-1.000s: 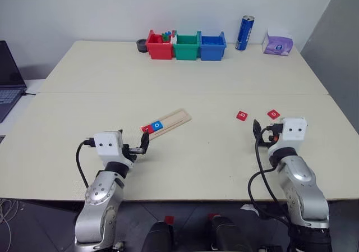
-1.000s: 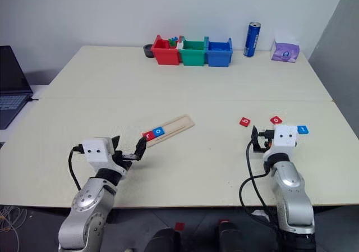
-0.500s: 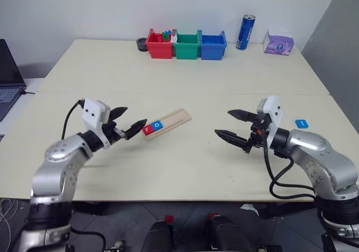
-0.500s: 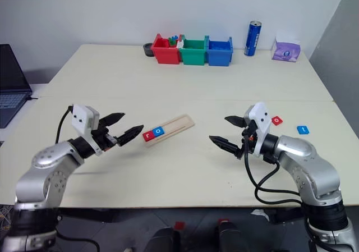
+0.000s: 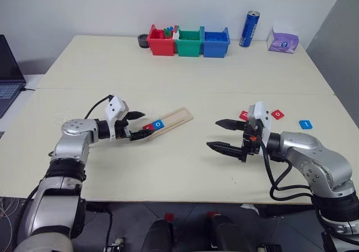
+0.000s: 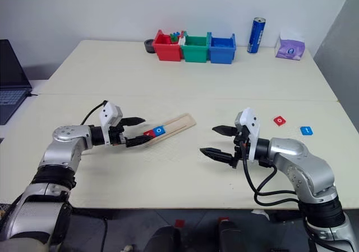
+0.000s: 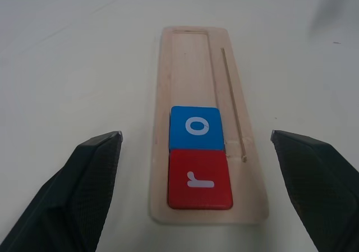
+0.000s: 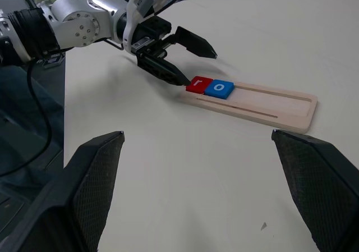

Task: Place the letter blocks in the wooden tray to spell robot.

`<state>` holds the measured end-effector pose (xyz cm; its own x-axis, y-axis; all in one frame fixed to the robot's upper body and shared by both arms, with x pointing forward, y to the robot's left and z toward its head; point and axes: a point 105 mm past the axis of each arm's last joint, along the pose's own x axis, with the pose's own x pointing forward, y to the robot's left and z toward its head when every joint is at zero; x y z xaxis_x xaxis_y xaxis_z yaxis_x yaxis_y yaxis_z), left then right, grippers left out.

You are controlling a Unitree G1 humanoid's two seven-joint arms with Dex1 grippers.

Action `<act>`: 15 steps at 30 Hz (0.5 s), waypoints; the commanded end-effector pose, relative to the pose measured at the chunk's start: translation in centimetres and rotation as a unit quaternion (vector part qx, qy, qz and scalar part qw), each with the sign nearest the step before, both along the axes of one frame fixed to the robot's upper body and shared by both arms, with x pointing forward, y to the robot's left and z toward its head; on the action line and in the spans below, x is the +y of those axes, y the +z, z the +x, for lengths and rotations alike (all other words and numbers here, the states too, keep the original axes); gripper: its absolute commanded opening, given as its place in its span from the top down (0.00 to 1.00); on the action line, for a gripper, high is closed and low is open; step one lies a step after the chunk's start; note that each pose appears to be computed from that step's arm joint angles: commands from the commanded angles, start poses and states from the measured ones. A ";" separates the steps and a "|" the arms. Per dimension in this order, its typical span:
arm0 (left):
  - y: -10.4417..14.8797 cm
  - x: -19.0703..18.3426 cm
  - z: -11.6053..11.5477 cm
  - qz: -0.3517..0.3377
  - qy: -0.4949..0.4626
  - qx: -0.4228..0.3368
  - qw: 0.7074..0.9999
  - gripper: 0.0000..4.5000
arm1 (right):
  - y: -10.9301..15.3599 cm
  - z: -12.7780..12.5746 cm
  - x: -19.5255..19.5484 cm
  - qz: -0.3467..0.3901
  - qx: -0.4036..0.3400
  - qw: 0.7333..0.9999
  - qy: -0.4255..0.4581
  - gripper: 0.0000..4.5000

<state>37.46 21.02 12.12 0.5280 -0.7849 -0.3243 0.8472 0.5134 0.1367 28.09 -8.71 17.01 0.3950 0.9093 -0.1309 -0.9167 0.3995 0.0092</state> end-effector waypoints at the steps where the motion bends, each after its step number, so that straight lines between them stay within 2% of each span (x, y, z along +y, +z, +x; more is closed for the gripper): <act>1: 1.0 -0.6 0.7 0.010 -0.022 -0.017 1.000 0.00 | 1.2 -0.6 0.2 0.007 -0.030 1.000 -0.002 0.01; 15: -1.4 -1.0 0.6 0.045 -0.039 0.007 0.998 0.00 | 1.6 -1.0 0.5 0.010 -0.030 0.999 -0.023 0.01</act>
